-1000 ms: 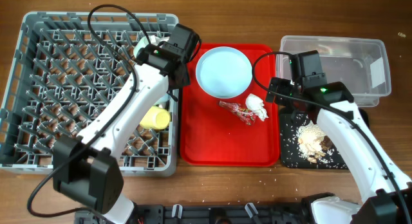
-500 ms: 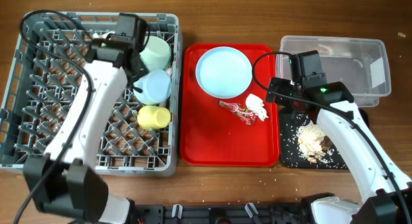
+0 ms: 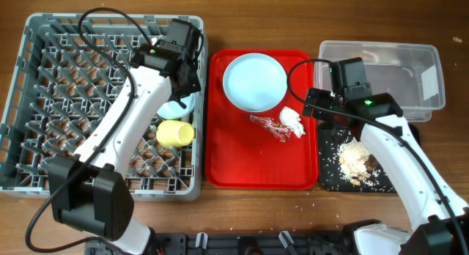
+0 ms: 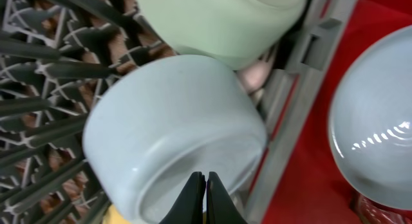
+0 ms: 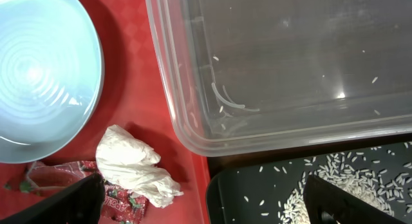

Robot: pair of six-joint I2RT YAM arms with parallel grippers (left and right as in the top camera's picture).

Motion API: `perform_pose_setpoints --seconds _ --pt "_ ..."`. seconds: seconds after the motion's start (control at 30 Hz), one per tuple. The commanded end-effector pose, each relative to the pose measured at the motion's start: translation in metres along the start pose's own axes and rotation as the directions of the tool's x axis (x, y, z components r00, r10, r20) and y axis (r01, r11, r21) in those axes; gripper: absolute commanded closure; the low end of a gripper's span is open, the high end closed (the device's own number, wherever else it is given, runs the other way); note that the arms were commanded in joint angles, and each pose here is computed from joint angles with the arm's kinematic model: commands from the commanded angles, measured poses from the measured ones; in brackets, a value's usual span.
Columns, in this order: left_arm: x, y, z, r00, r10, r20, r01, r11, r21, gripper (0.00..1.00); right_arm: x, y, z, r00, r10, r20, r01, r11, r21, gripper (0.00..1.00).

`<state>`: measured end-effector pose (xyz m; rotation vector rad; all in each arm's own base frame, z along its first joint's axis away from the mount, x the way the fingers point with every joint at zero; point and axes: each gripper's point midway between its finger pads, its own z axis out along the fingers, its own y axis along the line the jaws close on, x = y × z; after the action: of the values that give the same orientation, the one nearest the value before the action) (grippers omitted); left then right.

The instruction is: Sort waste into correct bins and load items into the dishwasher rack

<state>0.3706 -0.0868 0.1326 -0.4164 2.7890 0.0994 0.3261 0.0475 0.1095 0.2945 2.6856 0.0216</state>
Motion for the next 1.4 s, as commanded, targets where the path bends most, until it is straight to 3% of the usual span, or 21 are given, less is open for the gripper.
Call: perform_pose_setpoints --seconds 0.0,0.23,0.37,0.47,0.63,0.73,0.83,0.93,1.03,1.17,1.37 --pt "0.002 0.034 0.004 0.998 -0.054 -0.037 0.051 0.994 -0.098 0.96 -0.006 -0.002 -0.001 1.000 -0.002 0.017 0.002 1.000 0.016 0.00" --pt "0.010 0.082 0.002 0.980 -0.165 -0.110 0.143 0.972 -0.185 0.96 -0.006 -0.002 -0.001 1.000 -0.003 0.017 0.002 1.000 0.016 0.00" --pt "-0.003 0.039 -0.020 0.988 -0.151 -0.042 0.152 0.988 0.024 0.96 -0.006 -0.002 -0.001 1.000 -0.002 0.017 0.002 1.000 0.016 0.00" --pt "0.001 0.016 -0.022 0.994 -0.102 -0.028 0.104 0.993 0.060 0.96 -0.006 -0.002 -0.001 1.000 -0.002 0.017 0.002 1.000 0.016 0.00" --pt "-0.003 0.011 0.011 0.995 -0.097 -0.022 0.098 0.994 0.041 0.96 -0.006 -0.002 -0.001 1.000 -0.003 0.017 0.002 1.000 0.016 0.00" --pt "-0.021 0.039 0.028 0.992 -0.112 0.060 0.118 0.987 -0.107 0.96 -0.006 -0.002 -0.001 1.000 -0.003 0.017 0.002 1.000 0.016 0.00" --pt "-0.030 0.063 0.032 0.983 -0.170 0.070 0.178 0.974 -0.138 0.96 -0.006 -0.002 -0.001 1.000 -0.003 0.017 0.002 1.000 0.016 0.00" --pt "-0.036 0.077 0.031 0.970 -0.234 0.069 0.241 0.962 -0.126 0.96 -0.006 -0.002 -0.001 1.000 -0.003 0.017 0.002 1.000 0.016 0.00" --pt "-0.038 0.061 0.008 0.969 -0.227 0.096 0.232 0.972 -0.042 0.96 -0.006 -0.002 -0.001 1.000 -0.003 0.017 0.002 1.000 0.016 0.00" --pt "-0.027 0.023 -0.011 0.978 -0.209 0.022 0.203 0.968 0.148 0.96 -0.006 -0.002 -0.001 1.000 -0.003 0.017 0.002 1.000 0.016 0.00" --pt "-0.013 0.020 0.031 0.979 -0.191 -0.073 0.196 0.977 0.082 0.96 -0.006 -0.002 -0.001 1.000 -0.003 0.017 0.003 1.000 0.016 0.00"
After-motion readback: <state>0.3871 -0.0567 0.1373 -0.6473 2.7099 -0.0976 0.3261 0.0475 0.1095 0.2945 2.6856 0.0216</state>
